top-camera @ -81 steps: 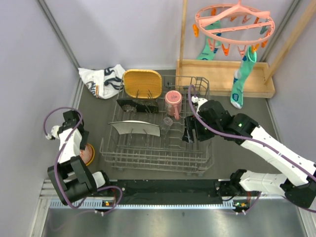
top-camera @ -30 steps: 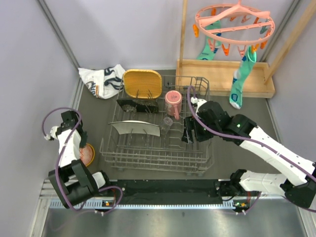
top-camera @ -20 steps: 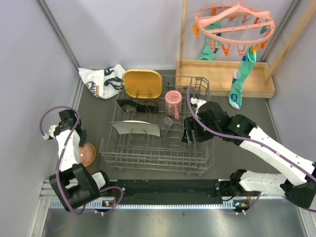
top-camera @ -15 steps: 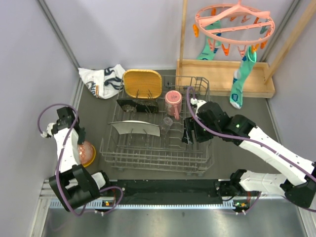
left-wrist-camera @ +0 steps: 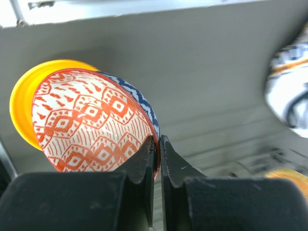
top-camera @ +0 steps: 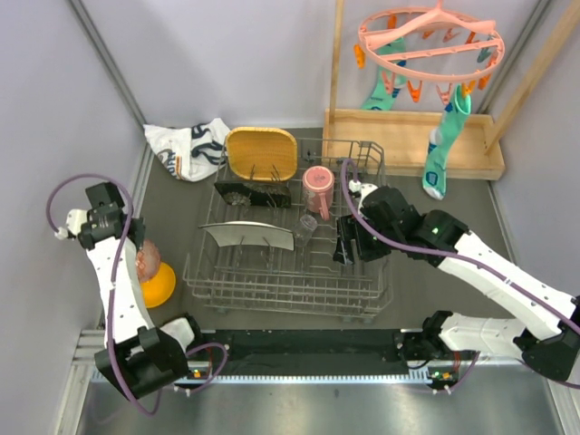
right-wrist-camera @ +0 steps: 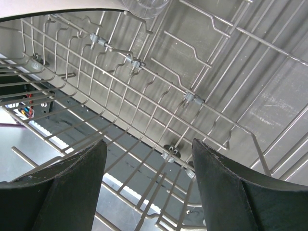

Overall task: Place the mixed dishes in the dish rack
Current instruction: Grab a bowl with the left arm, then pass the bowl from the left arm to the right

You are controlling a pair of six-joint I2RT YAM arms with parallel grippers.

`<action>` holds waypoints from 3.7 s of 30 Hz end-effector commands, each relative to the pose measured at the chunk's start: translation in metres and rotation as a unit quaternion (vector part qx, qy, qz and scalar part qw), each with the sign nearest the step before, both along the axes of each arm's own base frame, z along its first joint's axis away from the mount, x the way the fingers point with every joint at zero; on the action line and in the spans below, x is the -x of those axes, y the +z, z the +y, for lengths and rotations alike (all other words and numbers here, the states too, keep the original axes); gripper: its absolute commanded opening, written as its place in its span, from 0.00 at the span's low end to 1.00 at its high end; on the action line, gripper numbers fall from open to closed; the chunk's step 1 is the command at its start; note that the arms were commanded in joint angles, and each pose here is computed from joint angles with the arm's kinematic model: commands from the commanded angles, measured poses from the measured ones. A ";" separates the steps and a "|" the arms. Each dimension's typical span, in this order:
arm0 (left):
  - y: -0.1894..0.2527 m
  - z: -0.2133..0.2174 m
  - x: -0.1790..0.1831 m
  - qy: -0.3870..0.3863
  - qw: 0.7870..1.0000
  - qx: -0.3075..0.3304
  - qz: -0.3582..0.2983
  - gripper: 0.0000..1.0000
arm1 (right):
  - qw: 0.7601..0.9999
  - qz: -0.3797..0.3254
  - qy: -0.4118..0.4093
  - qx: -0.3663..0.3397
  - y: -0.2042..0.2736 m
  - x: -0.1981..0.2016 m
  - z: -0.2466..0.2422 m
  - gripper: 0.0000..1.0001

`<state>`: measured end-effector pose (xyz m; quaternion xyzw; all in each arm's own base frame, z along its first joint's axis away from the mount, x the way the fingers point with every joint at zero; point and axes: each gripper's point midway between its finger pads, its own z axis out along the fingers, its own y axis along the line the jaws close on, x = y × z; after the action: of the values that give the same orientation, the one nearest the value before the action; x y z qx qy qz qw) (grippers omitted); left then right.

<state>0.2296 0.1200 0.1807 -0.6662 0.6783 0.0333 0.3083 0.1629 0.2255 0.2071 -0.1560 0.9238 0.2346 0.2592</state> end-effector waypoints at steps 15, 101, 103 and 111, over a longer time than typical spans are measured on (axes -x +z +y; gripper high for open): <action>0.179 -0.044 -0.072 -0.171 0.942 -0.010 -0.289 0.00 | 0.999 -0.029 -0.021 -0.027 0.018 -0.011 0.004 0.71; 0.370 -0.367 0.038 -0.534 0.210 0.396 -0.717 0.00 | 0.749 -0.120 0.042 -0.650 0.303 -0.062 -0.011 0.97; 0.369 -0.374 0.039 -0.534 0.204 0.402 -0.716 0.00 | 0.749 -0.116 0.039 -0.651 0.303 -0.063 -0.011 0.97; 0.385 -0.387 0.047 -0.536 0.168 0.404 -0.722 0.00 | 0.756 -0.100 0.028 -0.647 0.286 -0.063 -0.010 0.97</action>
<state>0.2386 -0.2968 0.5124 -0.0054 0.3971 -0.8873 0.2344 0.2456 0.2163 0.4841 0.0289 0.5337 0.7554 0.3791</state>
